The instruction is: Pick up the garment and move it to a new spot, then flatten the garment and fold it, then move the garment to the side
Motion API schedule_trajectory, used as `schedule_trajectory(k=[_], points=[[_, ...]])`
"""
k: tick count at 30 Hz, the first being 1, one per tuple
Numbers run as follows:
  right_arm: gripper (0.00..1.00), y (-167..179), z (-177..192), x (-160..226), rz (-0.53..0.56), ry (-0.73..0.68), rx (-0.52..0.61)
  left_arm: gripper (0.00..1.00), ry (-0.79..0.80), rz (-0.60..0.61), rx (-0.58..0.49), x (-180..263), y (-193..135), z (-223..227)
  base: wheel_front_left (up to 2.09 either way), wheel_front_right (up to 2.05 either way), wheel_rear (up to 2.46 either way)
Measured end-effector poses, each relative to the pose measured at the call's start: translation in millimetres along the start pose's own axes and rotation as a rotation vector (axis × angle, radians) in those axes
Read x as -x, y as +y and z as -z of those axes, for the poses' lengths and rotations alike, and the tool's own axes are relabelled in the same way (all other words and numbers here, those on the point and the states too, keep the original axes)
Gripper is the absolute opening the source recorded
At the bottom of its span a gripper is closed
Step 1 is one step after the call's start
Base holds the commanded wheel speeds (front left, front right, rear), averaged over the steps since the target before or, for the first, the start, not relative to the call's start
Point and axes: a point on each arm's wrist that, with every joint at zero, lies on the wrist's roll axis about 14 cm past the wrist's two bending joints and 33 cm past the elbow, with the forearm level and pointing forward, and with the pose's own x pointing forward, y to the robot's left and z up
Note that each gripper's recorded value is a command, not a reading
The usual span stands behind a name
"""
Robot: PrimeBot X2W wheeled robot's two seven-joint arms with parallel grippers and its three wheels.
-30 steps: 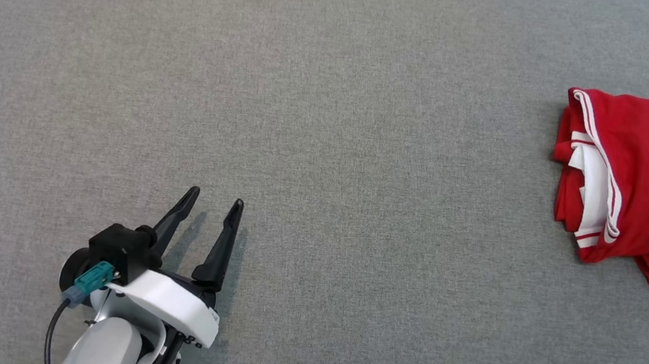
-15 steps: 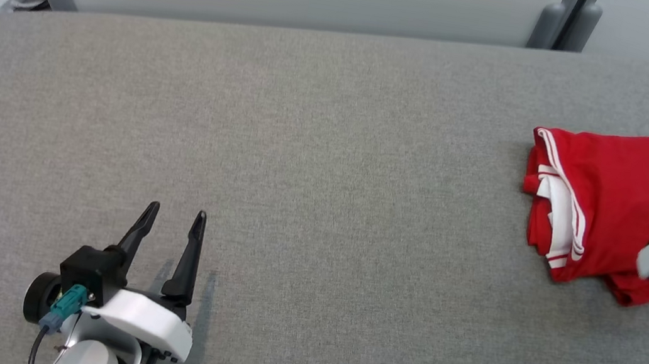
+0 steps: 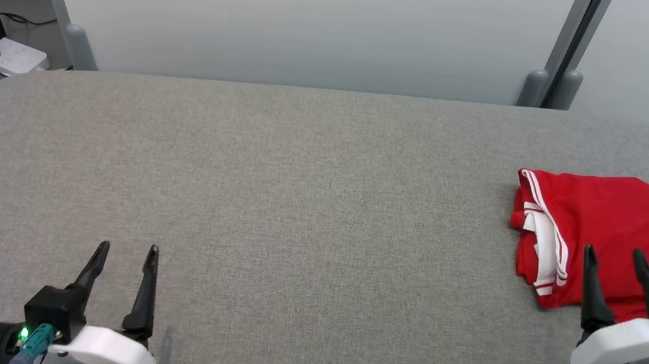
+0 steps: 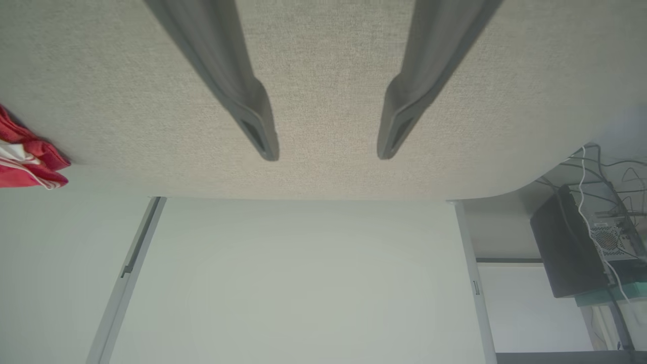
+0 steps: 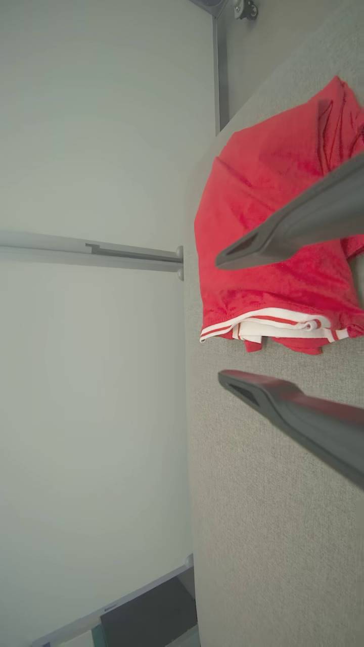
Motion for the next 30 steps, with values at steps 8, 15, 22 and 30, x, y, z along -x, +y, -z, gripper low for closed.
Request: schedule_trajectory(k=[8, 15, 22, 30], points=[[1.00, 5.1, 4.4, 18.3, 0.004, -0.002, -0.003, 1.00, -0.016, -0.056, -0.017, 14.5, 17.8, -4.4, 0.00, 0.00, 0.00], [1.00, 12.0, 7.2, 26.9, -0.003, -0.004, -0.002, 1.00, -0.026, -0.073, -0.038, 19.7, 24.5, -7.7, 0.00, 0.00, 0.00], [1.00, 15.0, 7.8, 25.7, -0.008, -0.004, -0.004, 1.00, -0.013, -0.055, -0.036, 19.6, 23.9, -3.6, 0.00, 0.00, 0.00], [1.00, 14.3, 7.9, 25.9, -0.006, -0.003, -0.004, 1.00, -0.008, -0.056, -0.036, 19.7, 25.8, -2.0, 0.00, 0.00, 0.00]])
